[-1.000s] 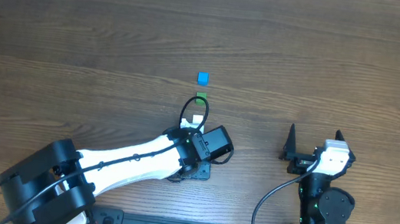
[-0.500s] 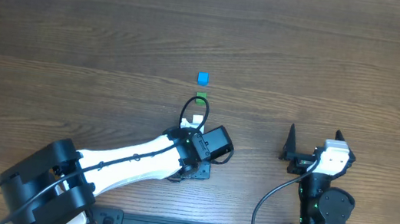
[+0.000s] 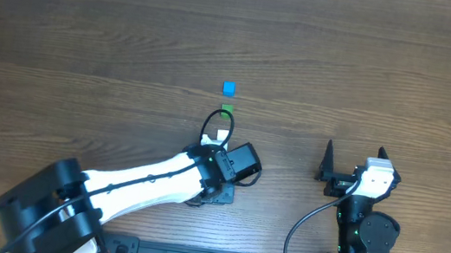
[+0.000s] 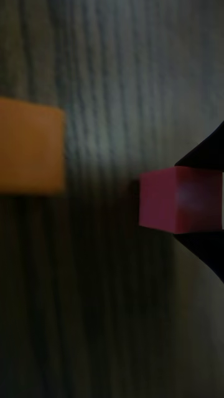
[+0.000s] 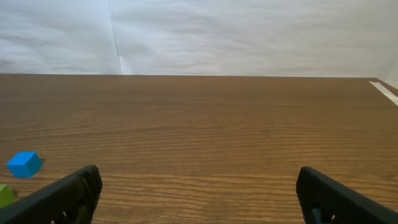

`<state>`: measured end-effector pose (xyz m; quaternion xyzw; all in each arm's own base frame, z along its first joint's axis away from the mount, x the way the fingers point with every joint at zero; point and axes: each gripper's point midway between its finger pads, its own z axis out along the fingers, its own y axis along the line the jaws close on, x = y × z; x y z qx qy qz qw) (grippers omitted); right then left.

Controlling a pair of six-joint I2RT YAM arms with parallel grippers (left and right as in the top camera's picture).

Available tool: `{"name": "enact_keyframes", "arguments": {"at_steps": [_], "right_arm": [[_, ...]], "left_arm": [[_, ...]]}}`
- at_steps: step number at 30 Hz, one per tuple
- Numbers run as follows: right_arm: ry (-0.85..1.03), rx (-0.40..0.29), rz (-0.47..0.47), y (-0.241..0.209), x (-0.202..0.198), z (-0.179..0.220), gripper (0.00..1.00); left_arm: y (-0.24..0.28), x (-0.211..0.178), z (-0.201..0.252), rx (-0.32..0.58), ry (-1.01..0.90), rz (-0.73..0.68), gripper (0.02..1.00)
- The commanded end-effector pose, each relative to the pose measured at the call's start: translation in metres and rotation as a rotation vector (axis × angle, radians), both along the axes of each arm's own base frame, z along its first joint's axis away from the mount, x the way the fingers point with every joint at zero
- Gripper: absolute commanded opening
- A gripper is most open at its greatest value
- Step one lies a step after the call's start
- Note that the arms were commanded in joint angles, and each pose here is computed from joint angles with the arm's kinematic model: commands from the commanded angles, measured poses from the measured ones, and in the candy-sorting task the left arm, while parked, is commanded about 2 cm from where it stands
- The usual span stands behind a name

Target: Stack Cubes

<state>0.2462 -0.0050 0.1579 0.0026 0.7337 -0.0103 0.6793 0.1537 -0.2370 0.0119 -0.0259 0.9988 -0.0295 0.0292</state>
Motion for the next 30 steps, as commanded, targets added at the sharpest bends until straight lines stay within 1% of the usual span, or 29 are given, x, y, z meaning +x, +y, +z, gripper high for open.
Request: {"name": "enact_keyframes", "arguments": {"at_steps": [1, 2, 4, 9, 13, 16, 18, 23, 30], "right_arm": [[-0.002, -0.007, 0.012, 0.002, 0.0, -0.001, 0.993], [-0.002, -0.007, 0.012, 0.002, 0.0, -0.001, 0.993], [-0.002, -0.007, 0.012, 0.002, 0.0, -0.001, 0.993], [-0.002, -0.007, 0.012, 0.002, 0.0, -0.001, 0.991], [-0.002, -0.007, 0.012, 0.002, 0.0, -0.001, 0.991], [-0.001, -0.007, 0.012, 0.002, 0.0, -0.002, 0.991], [-0.002, -0.007, 0.012, 0.002, 0.0, -0.001, 0.987], [-0.002, -0.007, 0.012, 0.002, 0.0, -0.001, 0.993], [-0.001, -0.007, 0.012, 0.002, 0.0, -0.002, 0.991]], "left_arm": [[-0.002, 0.014, 0.039, -0.045, -0.057, 0.018, 0.066], [-0.002, 0.018, 0.048, -0.043, -0.062, 0.025, 0.038], [-0.002, 0.028, 0.064, -0.037, -0.078, 0.023, 0.04], [-0.008, 0.069, 0.104, -0.047, -0.159, 0.02, 0.04], [-0.009, 0.102, 0.117, -0.042, -0.164, 0.045, 0.04], [-0.014, 0.121, 0.113, -0.037, -0.151, 0.026, 0.04], [-0.016, 0.127, 0.103, -0.033, -0.118, 0.027, 0.04], [-0.013, 0.129, 0.079, -0.001, -0.053, 0.043, 0.038], [-0.012, 0.127, 0.063, 0.028, -0.019, 0.027, 0.04]]}}
